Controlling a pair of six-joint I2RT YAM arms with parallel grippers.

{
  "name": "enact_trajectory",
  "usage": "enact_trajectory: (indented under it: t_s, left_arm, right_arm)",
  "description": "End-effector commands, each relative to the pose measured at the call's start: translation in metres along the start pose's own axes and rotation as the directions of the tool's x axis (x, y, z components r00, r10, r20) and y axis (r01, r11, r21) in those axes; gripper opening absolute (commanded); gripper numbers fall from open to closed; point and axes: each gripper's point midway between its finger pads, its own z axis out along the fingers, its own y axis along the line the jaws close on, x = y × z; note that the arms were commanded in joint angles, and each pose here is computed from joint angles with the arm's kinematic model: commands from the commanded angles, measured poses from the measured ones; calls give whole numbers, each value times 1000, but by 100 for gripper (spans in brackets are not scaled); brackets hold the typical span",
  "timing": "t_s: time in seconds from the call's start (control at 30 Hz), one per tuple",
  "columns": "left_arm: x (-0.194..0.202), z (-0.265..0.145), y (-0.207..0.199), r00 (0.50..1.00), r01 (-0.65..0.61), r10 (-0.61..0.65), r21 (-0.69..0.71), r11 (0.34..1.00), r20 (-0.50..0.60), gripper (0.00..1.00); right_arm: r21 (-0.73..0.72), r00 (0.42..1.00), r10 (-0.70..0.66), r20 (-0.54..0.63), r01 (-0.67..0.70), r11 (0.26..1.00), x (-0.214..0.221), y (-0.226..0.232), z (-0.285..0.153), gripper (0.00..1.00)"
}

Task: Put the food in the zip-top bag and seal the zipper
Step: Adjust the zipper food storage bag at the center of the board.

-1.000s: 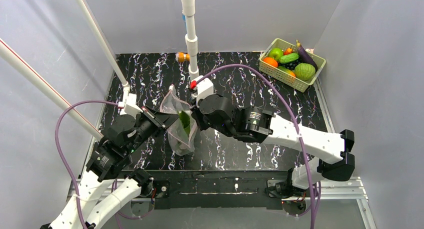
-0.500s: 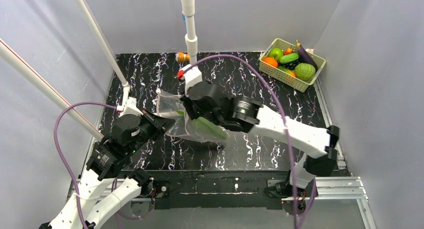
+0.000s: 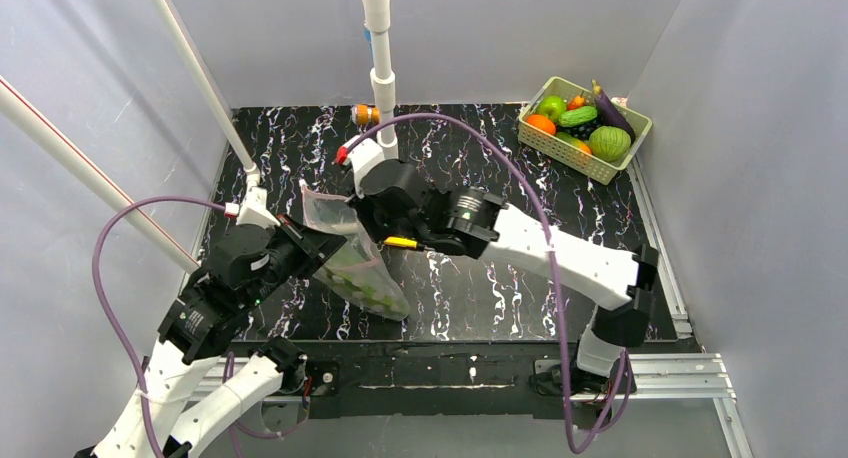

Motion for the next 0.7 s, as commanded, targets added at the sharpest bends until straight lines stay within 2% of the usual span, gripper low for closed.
enact_trajectory:
  t_s: [0.0,0.1,0.17,0.23,0.37,0.5,0.67]
  left_arm:
    - [-11,-10,-20,999,-6,3,73,997,32,0]
    - [-9,-3,-1,999,-10,9,12,1000,52,0]
    - [-7,0,14,998,-14,17,-36,999,60,0]
    - [-5,1,24,998,-8,13,-72,997,61,0]
    - [-9,0,19,997,-4,7,-46,999,78,0]
    - [-16,-4,10,995,-25,28,-35,999,94,0]
    - [-21,-1,5,994,-50,55,-47,998,98,0]
  right_arm:
    - [-94,987,46,157,-31,995,-46,6,-52,1]
    - [-93,983,53,178,-37,995,-43,6,-47,1]
    - [-74,987,43,157,-32,997,-35,4,-38,8]
    - [-75,992,25,123,-16,997,-27,5,-30,11]
    - [-58,998,-20,52,23,998,-14,3,-25,14]
    - [-71,998,-34,52,38,997,-16,1,-39,28]
    - [-202,994,-14,112,36,979,-35,12,-84,52]
